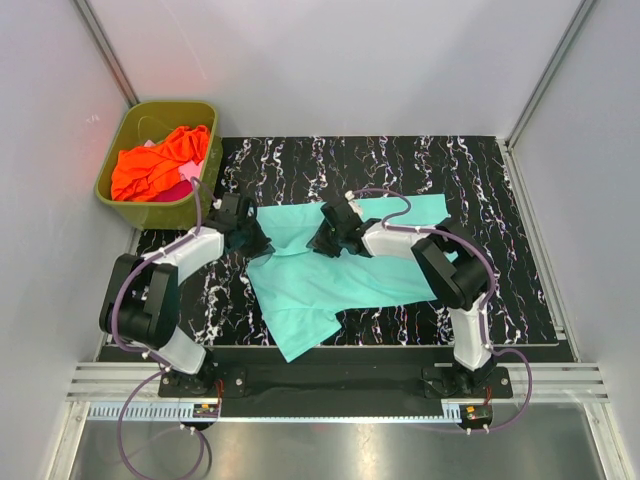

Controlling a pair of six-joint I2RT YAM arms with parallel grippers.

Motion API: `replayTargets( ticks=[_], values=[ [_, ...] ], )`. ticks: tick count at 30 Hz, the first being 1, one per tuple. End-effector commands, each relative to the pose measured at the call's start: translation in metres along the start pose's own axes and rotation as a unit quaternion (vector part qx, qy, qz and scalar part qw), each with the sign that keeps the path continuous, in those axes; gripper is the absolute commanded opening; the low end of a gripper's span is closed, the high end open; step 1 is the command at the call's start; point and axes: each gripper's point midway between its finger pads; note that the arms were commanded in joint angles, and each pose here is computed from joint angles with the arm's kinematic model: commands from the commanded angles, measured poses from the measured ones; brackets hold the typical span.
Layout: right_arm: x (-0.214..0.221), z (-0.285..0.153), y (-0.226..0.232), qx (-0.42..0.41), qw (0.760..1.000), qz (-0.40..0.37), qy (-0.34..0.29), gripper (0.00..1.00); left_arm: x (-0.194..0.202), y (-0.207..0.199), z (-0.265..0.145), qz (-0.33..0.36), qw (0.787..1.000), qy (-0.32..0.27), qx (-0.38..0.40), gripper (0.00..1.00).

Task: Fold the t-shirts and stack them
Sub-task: Fold the tshirt

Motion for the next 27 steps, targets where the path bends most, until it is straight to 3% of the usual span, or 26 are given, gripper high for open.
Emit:
replayTargets(
  ticks=[1, 6, 7, 8, 12, 22, 27],
  values=[
    [-0.018, 0.005, 0.019, -0.015, 0.999, 0.003, -0.033, 0.34, -0.018, -0.024, -0.003, 0.003, 0.999, -0.012, 0.034, 0.00],
    [-0.020, 0.012, 0.019, -0.010, 0.999, 0.003, -0.037, 0.31, -0.021, -0.027, -0.001, -0.002, 0.999, -0.010, 0.037, 0.00],
    [-0.020, 0.012, 0.020, -0.011, 0.999, 0.001, -0.038, 0.28, -0.022, -0.028, -0.002, -0.002, 0.999, -0.011, 0.039, 0.00],
    [-0.022, 0.012, 0.020, -0.010, 0.999, -0.001, -0.043, 0.19, -0.022, -0.028, -0.002, -0.003, 0.999, -0.011, 0.039, 0.00],
    [-0.041, -0.010, 0.029, -0.007, 0.997, -0.026, -0.072, 0.07, -0.023, -0.031, -0.007, -0.001, 0.999, -0.014, 0.045, 0.00],
    [-0.038, -0.037, 0.029, 0.009, 0.995, -0.090, -0.043, 0.04, -0.022, -0.018, -0.009, 0.004, 0.999, -0.026, 0.027, 0.00],
    [-0.031, -0.036, 0.013, 0.070, 0.991, -0.117, 0.002, 0.05, -0.017, -0.014, -0.007, 0.007, 1.000, -0.020, 0.023, 0.00]
  ],
)
Point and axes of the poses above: each gripper's point midway between its finger pads, its own z axis out along the fingers, its own y axis along the line the jaws close on, x = y × z, and after that the axes turned 10 degrees about -z, right-handed
